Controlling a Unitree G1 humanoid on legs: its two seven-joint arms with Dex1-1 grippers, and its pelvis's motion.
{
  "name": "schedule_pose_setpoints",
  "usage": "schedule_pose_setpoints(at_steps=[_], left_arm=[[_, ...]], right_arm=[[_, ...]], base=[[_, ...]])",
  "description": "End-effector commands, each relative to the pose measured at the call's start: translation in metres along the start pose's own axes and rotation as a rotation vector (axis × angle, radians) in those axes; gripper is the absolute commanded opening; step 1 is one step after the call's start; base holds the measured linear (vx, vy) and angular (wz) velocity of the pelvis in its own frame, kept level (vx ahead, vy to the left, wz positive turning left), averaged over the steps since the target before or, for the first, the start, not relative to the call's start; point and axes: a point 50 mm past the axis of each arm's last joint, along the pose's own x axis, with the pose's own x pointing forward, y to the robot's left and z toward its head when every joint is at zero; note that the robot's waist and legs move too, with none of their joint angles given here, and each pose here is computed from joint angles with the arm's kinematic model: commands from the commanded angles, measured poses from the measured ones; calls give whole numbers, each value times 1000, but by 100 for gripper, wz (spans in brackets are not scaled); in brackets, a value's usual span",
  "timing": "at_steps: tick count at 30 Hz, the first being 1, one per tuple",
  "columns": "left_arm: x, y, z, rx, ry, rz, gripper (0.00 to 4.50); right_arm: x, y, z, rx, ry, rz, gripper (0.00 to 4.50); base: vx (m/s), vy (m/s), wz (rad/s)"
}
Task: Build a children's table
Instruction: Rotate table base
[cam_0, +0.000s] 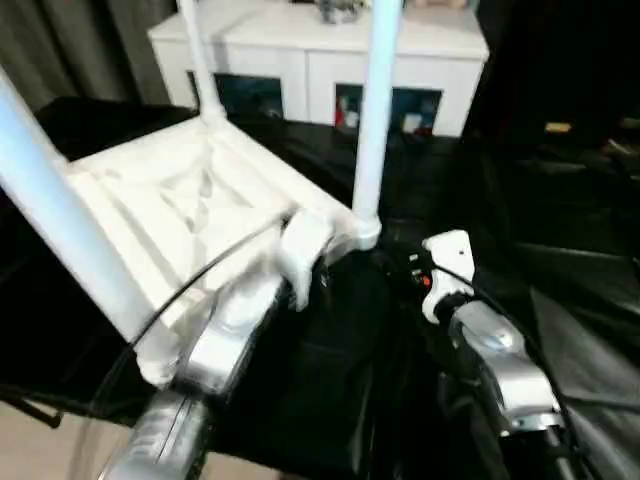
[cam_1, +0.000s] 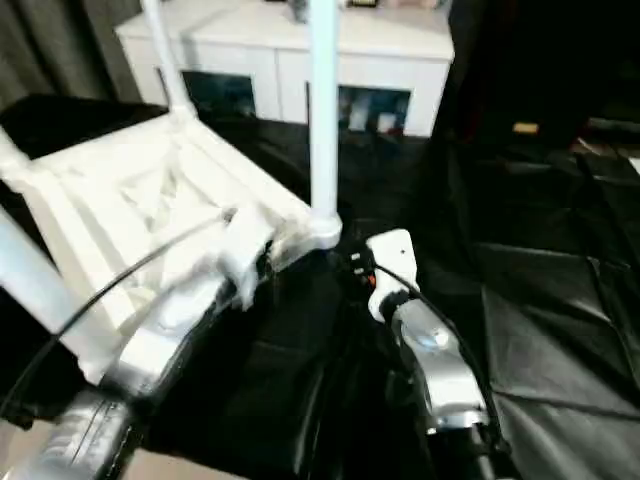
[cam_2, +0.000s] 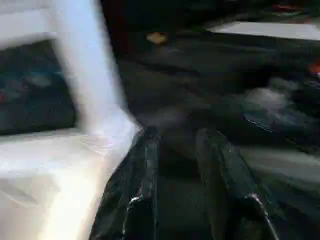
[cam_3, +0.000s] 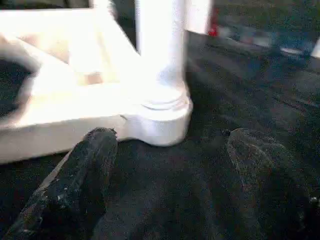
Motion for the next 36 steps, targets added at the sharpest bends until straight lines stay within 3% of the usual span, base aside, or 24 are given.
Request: schedule_pose_setpoints(at_steps=[1,6,8,11,16,20,24,25,26,27,31,36], left_arm=[[-8,-6,14,12,8,-96,138],[-41,-25,22,-54,64,-236,138],[-68,-38,21,-129,142,-331,138],[-86,-47,21,-197,208,-381,138],[-114,-47,30,-315,273,-374,187],[-136,-40,32,-365,295,-294,216],[-197,-18,20,-458,425,-88,246],[-221,-10,16,-499,451,-10,254],[-222,-10,15,-500,452,-7,254],[-237,-4,14,-512,470,48,270],[-259,9,18,-481,477,138,303],[-269,33,45,-344,317,228,342]], right_arm=[[0,6,3,-11,-15,63,386],[3,12,2,-20,-5,113,386],[8,15,0,-30,4,134,386],[9,15,1,-33,5,150,386],[8,13,-1,-44,11,156,386],[7,12,-2,-47,13,155,386],[6,11,-4,-50,19,154,386],[6,11,-6,-56,23,154,386],[6,11,-6,-56,23,154,386],[6,11,-6,-58,24,156,386],[7,11,-8,-63,34,157,386],[12,8,-13,-85,70,125,386]], base=[[0,0,0],[0,0,0],[0,0,0],[0,0,0],[0,0,0],[0,0,0],[0,0,0],[0,0,0],[0,0,0],[0,0,0],[0,0,0],[0,0,0]])
